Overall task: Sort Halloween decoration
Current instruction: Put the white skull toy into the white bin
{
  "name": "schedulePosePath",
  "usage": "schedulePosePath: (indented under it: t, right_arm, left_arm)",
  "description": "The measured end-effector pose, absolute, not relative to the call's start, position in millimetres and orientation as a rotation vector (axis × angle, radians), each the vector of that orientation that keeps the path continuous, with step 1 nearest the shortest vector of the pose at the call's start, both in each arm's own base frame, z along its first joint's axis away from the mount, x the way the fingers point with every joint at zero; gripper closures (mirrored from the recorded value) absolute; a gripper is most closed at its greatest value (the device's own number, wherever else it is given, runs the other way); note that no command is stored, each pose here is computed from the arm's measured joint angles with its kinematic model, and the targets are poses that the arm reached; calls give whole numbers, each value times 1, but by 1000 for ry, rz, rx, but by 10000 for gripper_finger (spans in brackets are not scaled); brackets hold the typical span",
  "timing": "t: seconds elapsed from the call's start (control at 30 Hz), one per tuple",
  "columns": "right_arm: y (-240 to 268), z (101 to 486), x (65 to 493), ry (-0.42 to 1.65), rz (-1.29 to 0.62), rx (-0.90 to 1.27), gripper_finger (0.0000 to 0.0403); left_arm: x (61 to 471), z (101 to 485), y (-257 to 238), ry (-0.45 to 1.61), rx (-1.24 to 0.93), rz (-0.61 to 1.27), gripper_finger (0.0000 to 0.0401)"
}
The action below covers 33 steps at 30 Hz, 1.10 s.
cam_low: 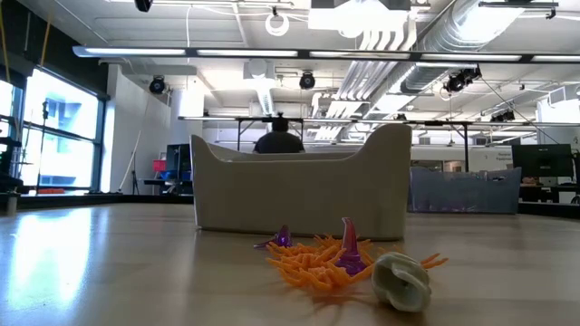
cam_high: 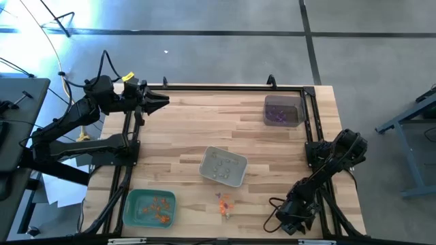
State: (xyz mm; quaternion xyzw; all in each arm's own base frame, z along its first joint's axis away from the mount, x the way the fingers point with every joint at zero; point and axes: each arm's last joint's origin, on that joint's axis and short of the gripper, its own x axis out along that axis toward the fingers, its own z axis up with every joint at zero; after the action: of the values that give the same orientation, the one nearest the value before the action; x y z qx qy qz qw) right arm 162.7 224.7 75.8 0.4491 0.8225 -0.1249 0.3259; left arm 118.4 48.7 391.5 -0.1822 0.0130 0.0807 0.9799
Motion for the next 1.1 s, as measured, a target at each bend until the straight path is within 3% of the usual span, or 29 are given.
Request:
schedulePosePath:
  t: [0.7, 0.97, 1.1]
  right_arm:
    - [224, 76, 163, 2142, -446, 1239, 382]
    - [225, 77, 164, 2137, -434, 1245, 381]
    - [227, 85, 164, 2106, -328, 1241, 379]
  left_arm:
    - [118, 392, 49, 28, -348, 162, 325]
    - [118, 392, 49, 28, -349, 162, 325]
    - [118, 392, 49, 28, -349, 162, 325]
